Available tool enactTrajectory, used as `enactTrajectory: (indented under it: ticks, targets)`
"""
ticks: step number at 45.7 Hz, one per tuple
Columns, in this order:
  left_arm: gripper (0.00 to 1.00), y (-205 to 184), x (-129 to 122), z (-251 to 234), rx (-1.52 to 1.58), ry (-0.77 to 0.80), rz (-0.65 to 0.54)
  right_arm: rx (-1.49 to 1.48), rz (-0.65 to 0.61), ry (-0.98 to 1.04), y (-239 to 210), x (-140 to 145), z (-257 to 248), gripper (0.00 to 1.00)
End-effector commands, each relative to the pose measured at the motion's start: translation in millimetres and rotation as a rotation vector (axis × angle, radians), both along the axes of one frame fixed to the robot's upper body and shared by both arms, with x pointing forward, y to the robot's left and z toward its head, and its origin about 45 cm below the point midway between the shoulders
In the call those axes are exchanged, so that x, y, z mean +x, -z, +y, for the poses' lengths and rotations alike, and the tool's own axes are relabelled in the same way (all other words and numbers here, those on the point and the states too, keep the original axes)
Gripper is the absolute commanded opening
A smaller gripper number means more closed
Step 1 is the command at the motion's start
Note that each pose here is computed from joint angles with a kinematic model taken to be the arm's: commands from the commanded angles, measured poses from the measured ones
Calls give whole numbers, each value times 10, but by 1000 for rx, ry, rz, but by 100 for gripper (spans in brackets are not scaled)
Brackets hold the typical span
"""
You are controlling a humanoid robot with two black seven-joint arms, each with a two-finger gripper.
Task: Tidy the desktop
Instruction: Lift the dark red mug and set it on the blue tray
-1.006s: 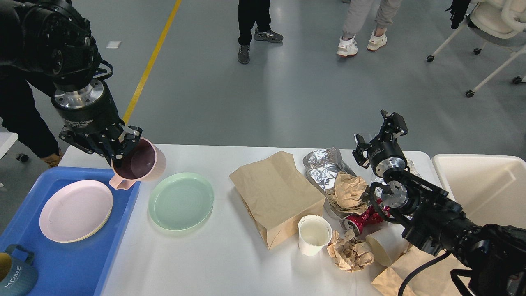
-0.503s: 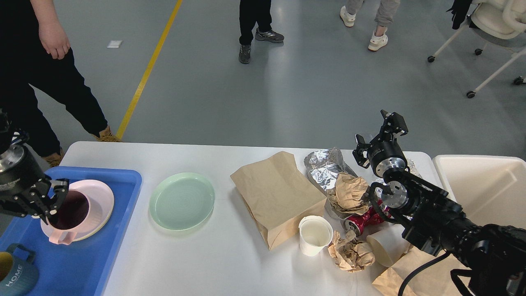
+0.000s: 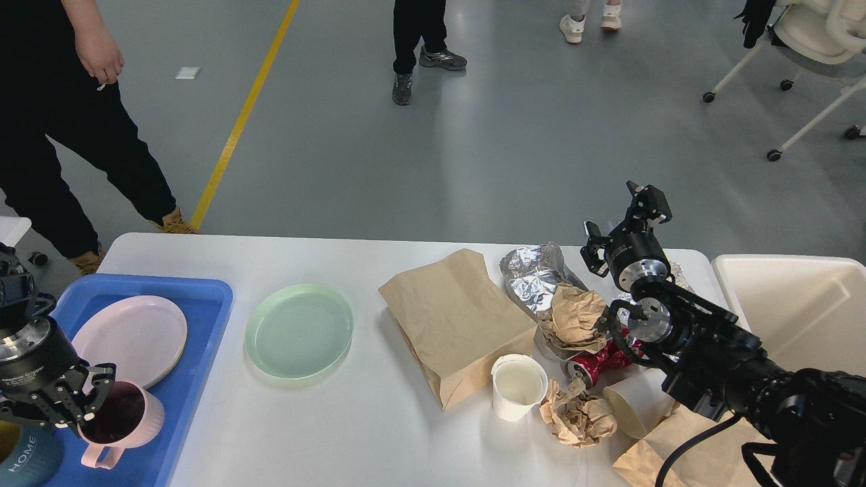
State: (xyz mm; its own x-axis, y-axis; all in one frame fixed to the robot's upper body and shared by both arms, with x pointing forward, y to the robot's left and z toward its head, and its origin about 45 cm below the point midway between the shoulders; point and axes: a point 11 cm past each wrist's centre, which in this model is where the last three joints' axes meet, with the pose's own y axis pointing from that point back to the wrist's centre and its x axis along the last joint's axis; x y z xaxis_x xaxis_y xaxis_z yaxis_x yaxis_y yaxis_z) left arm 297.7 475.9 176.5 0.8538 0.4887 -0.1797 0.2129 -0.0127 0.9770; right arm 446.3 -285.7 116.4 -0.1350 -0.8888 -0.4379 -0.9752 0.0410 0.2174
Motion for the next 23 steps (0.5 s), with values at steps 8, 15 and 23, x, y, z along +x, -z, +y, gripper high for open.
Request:
enactTrajectory:
  ticks: [8,15,23]
  targets:
    - [0,110,-43,16,3,3,13,0,-1,0,-1,0,0,100]
    - [0,126,-43,-2,-2,5,14,0,-1,0,-1,0,0,100]
    - [4,130,-50,2,0,5,17,0,-1,0,-1,0,0,100]
